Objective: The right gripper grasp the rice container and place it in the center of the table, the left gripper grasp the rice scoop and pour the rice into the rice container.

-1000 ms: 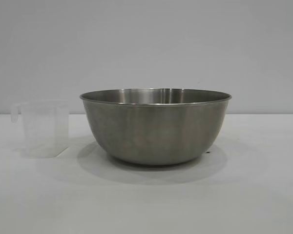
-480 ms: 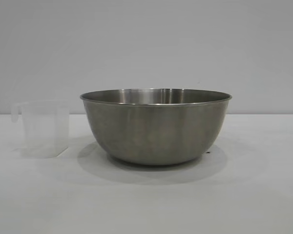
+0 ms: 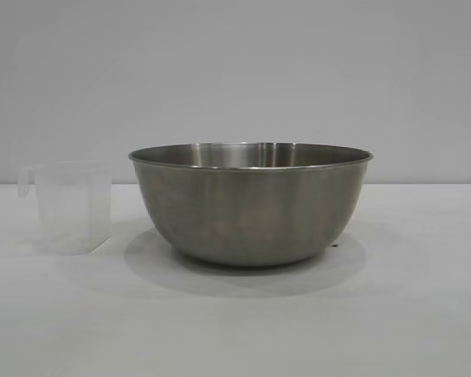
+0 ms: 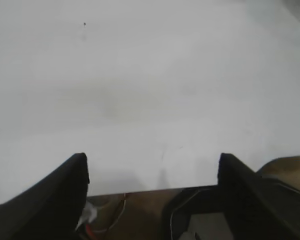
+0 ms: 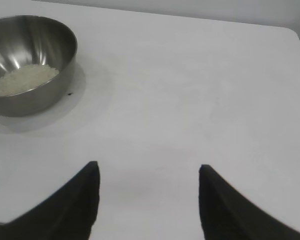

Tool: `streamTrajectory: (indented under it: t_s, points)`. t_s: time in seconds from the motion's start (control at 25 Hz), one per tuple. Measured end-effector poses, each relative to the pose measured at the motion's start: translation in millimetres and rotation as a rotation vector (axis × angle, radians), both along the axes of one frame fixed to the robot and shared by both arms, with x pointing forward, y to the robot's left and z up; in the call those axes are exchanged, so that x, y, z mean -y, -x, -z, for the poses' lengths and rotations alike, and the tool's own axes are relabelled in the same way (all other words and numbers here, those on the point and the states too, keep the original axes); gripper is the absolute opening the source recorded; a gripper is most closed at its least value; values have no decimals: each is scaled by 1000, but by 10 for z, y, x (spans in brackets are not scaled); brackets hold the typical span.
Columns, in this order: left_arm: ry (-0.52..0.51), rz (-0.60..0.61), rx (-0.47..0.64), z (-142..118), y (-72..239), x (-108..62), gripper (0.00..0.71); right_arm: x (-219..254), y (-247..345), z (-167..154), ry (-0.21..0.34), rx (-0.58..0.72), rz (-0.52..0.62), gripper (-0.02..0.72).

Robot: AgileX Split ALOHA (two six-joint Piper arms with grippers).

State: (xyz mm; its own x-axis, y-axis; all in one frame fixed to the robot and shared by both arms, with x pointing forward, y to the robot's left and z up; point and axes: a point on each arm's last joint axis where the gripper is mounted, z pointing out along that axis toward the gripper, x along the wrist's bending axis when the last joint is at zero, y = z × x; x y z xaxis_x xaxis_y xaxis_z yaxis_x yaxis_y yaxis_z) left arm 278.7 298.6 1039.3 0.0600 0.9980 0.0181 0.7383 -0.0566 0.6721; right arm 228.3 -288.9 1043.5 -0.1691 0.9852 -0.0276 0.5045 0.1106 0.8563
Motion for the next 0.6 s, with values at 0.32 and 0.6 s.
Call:
streamTrajectory:
  t_s: [0.32, 0.6]
  points:
    - [-3, 0, 159, -41, 245, 4, 477, 0, 0, 0, 0, 0, 0, 378]
    - [-5, 1, 250, -41, 399, 7, 477, 0, 0, 0, 0, 0, 0, 378]
